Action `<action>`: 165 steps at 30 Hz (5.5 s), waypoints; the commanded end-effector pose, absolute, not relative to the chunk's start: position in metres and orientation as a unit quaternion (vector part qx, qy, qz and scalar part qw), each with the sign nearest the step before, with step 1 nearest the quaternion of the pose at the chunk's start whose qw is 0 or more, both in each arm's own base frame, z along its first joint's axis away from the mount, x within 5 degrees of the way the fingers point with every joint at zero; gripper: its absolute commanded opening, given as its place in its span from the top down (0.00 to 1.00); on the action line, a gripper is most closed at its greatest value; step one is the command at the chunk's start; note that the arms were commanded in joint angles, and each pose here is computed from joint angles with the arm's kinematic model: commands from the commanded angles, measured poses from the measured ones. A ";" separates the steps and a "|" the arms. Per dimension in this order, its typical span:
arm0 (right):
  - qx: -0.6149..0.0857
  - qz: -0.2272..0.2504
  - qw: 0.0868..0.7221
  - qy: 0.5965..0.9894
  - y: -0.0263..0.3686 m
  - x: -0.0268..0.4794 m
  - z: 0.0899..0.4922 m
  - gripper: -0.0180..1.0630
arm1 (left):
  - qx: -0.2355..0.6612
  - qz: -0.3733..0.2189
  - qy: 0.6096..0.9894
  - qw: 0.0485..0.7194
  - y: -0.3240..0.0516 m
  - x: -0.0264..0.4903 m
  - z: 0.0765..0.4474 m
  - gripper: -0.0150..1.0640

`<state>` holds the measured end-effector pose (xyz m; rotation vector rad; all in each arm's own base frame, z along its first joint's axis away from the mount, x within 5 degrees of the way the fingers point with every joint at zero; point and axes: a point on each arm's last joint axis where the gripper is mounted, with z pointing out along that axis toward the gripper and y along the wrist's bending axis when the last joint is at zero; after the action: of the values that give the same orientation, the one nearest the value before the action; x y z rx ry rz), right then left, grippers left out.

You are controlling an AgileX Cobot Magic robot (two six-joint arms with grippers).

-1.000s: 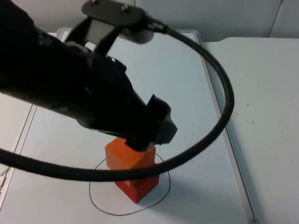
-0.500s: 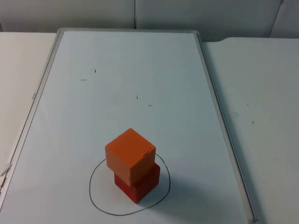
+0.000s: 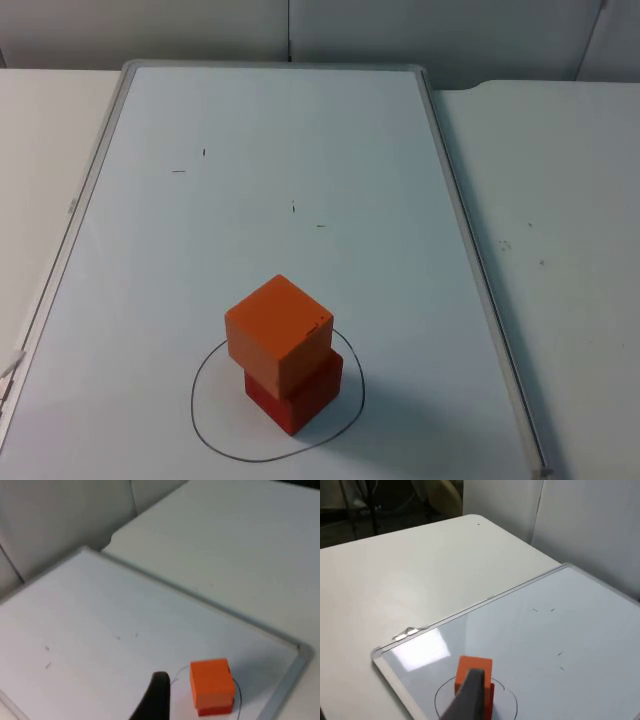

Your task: Pick up one cube with the left hand and another cube with the right hand. First place the cube in the right hand at the target position, then stack the cube in the left hand on top.

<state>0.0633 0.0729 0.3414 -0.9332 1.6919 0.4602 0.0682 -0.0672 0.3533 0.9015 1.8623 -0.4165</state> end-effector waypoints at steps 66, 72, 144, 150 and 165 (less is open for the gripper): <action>-0.334 0.169 0.503 0.779 -0.016 0.009 0.282 0.19 | 0.313 -0.186 0.795 0.486 0.005 -0.005 0.280 0.19; -0.334 0.169 0.503 0.779 -0.016 0.009 0.282 0.19 | 0.314 -0.185 0.794 0.486 0.005 -0.005 0.280 0.01; -0.377 0.187 0.487 0.766 -0.011 0.003 0.279 0.01 | 0.314 -0.185 0.794 0.486 0.005 -0.005 0.280 0.01; -0.377 0.187 0.487 0.766 -0.011 0.003 0.279 0.01 | 0.314 -0.185 0.794 0.486 0.005 -0.005 0.280 0.01; -0.377 0.188 0.486 0.766 -0.011 0.003 0.279 0.01 | 0.314 -0.185 0.794 0.486 0.005 -0.005 0.280 0.01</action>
<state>0.0033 -0.0117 0.2808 -0.9088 1.8664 0.4549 -0.0053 0.0048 0.2796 0.7579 1.9469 -0.4430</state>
